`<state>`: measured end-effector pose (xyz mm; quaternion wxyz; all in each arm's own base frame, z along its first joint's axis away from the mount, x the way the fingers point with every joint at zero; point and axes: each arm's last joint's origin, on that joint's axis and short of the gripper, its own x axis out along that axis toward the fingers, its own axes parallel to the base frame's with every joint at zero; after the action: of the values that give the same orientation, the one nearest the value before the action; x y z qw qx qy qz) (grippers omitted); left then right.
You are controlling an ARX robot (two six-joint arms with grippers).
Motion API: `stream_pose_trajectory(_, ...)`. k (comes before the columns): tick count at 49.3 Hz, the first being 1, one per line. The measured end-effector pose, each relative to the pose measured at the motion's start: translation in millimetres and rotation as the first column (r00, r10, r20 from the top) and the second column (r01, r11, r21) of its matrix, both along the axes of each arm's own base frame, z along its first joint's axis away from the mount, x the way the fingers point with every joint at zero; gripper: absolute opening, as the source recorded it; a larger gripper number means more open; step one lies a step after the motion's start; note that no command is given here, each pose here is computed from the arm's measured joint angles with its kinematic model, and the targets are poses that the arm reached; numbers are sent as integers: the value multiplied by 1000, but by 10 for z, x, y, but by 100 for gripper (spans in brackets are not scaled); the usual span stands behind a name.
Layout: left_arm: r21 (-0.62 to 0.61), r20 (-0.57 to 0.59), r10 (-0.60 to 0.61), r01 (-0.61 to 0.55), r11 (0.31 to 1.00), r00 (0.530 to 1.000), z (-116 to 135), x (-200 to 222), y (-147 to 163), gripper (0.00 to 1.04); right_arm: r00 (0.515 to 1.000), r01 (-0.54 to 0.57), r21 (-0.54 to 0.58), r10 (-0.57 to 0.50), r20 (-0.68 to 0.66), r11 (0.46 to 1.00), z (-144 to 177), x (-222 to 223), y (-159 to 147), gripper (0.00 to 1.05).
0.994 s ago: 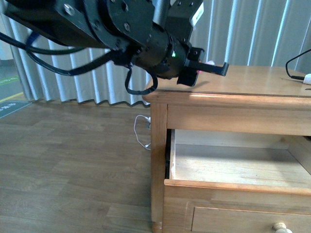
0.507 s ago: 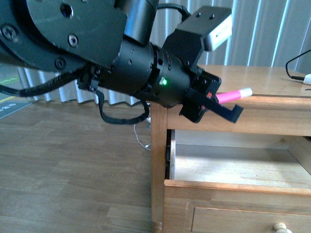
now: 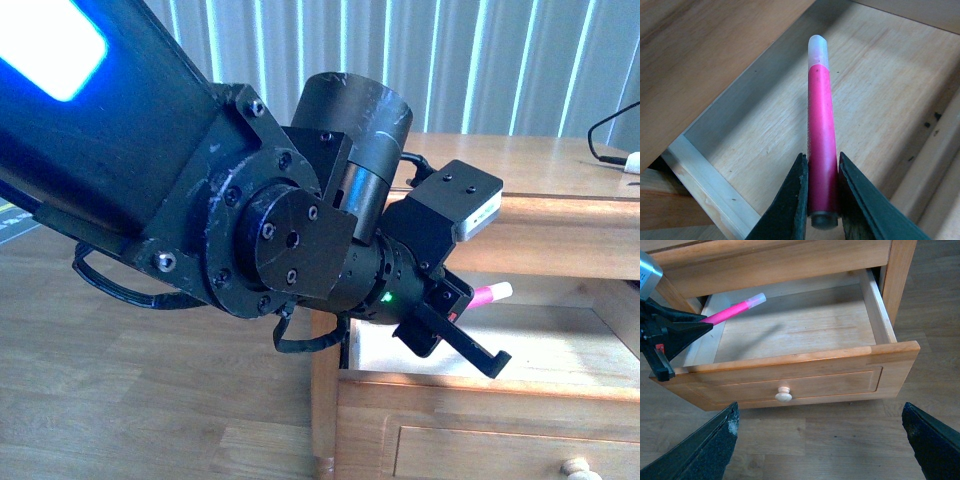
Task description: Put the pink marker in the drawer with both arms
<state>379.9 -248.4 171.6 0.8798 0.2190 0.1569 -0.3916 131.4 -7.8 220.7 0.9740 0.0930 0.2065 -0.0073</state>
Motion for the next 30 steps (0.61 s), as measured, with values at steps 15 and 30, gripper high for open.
stream_pose_trajectory(15, -11, 52, 124, -124, 992, 991, 60, -5, 45, 66, 1000, 0, 0, 0, 0, 1000, 0, 0, 0, 96)
stream_pose_trajectory(30, -181, 170, 385, -356, 917, 907, 614, -492, 559, 98, 1000, 0, 0, 0, 0, 1000, 0, 0, 0, 96)
